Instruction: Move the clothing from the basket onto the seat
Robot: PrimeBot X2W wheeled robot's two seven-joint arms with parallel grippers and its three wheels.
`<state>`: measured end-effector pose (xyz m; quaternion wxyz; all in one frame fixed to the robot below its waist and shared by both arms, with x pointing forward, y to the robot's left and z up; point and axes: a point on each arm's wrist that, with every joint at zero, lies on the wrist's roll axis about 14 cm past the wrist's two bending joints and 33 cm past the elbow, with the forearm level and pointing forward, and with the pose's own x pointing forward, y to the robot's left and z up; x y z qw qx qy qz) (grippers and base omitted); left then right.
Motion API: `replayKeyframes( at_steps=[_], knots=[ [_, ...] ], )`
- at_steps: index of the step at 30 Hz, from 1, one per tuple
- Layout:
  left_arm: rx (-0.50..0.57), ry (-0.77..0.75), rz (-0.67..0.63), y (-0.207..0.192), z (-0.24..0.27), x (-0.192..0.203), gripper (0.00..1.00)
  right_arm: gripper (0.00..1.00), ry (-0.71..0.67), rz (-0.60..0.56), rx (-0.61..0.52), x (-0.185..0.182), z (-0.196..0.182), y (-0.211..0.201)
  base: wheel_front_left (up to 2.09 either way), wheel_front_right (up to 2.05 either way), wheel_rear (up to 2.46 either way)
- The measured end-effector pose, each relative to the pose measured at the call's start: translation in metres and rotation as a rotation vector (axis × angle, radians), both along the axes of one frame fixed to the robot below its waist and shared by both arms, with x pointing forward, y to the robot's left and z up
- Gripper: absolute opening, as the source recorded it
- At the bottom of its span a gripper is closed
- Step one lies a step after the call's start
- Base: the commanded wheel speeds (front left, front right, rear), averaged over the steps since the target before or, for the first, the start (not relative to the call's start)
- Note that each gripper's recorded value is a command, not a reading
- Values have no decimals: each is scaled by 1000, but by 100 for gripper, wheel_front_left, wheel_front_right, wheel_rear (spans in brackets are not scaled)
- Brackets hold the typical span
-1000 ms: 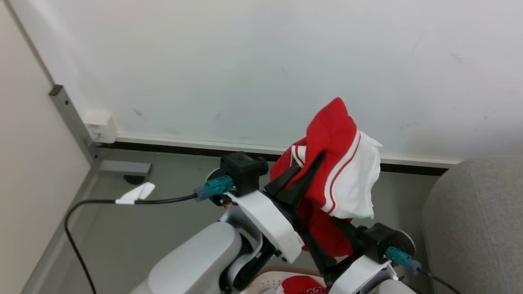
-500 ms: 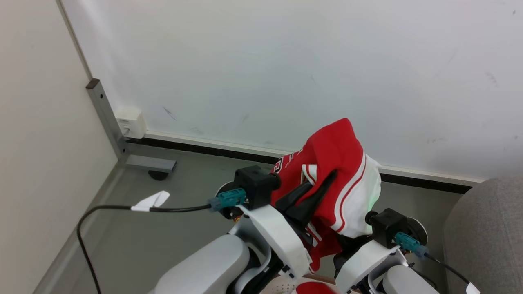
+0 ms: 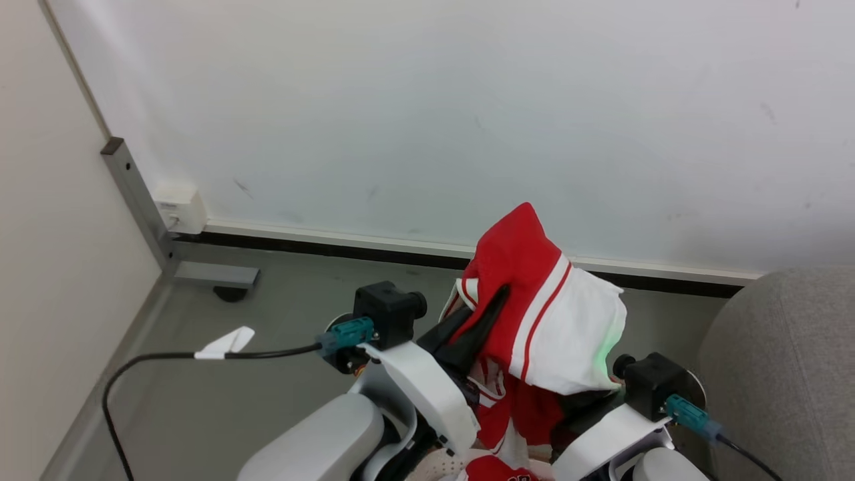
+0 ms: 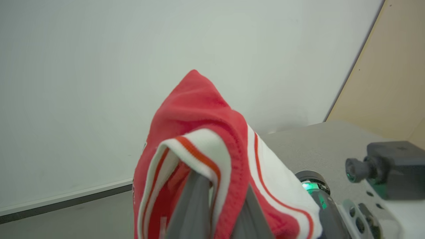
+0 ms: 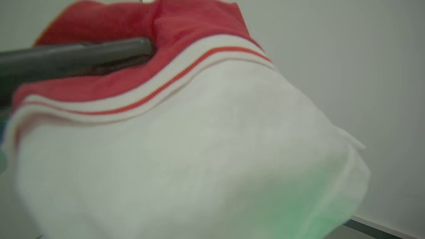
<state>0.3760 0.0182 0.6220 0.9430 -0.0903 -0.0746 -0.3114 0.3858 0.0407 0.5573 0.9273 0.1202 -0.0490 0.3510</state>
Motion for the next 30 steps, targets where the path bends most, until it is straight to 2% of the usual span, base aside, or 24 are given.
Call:
replayKeyframes(
  at_steps=[2, 17, 30],
  knots=[
    [-1, 10, -10, -4, -4, 0, 100, 0, 2, -28, 13, 3, 1, -9, 0, 0, 0],
    [-9, 28, -149, -42, -28, -9, 100, 0, -32, -318, 69, 25, 10, -104, 0, 0, 0],
    [12, -24, -405, -109, -37, -24, 100, 0, -37, -629, 43, 7, 1, -215, 0, 0, 0]
  ],
)
